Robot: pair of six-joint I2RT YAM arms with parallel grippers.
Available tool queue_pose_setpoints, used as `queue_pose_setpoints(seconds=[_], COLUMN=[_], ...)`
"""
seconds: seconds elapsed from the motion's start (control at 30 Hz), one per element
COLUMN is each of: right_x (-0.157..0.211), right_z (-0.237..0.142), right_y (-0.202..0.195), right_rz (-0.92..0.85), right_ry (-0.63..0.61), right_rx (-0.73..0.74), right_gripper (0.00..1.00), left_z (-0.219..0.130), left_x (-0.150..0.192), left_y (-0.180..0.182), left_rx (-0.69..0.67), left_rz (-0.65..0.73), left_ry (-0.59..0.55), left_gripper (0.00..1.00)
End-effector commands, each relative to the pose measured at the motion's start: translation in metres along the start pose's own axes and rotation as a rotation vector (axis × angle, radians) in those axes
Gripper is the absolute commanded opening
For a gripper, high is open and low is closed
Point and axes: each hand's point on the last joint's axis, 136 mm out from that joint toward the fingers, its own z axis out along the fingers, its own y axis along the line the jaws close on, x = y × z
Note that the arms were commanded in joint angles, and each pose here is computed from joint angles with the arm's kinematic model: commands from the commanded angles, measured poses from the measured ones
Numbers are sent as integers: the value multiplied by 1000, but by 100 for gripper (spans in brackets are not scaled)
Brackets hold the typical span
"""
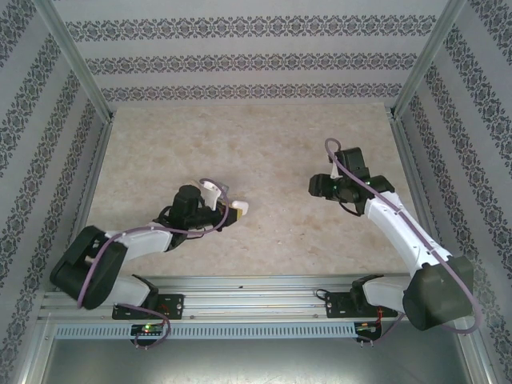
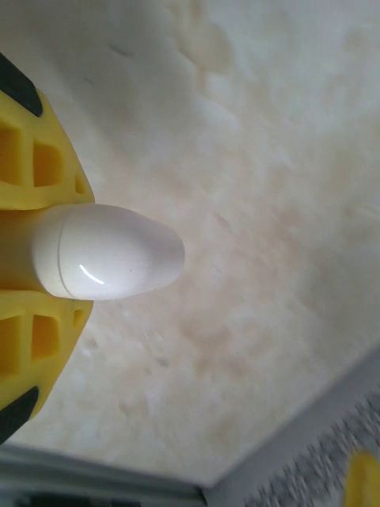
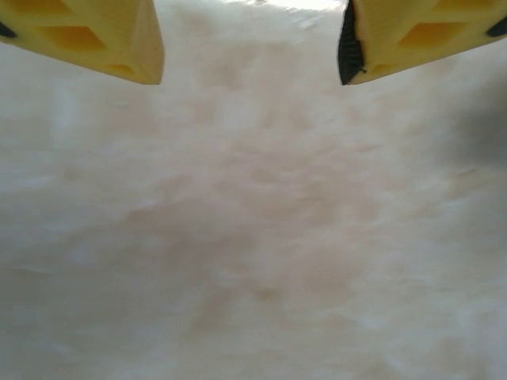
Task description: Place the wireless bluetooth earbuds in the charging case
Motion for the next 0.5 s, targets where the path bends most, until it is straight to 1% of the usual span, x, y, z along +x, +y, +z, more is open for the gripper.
queue_pose_setpoints(seconds=[0.0,0.07,0.1,0.13,0.27,0.3,0.33,0.37,0.43,0.47], right_x=[-22,-19,-18,-16,-10,-9,-9,-9,-12,-14], right_z=[-5,-2,-1,0,0,1,1,3,7,9], right_y=[-54,-71,-83,-95,-132,-140,-145,-149,-151,-150], right_rz=[10,47,73,99,164,176,184,189,195,197], right_ry=[-161,-181,-191,-197,-215,-228,-243,-265,-317,-346], right_rx=[235,272,299,322,403,416,425,426,397,380], right_gripper=[70,77,81,85,93,97,98,98,98,98], left_z=[13,21,24,26,25,22,18,13,2,-5], left_x=[13,19,24,27,28,25,23,17,5,-4], left_y=[27,35,41,46,57,60,63,65,70,72], left_rx=[-89,-105,-124,-141,-211,-238,-269,-306,-380,-419], left_rz=[-27,-49,-60,-63,-40,-22,-3,23,76,114], left_ry=[52,70,86,98,127,135,147,158,184,189], left_gripper=[2,5,9,14,35,42,48,56,74,85])
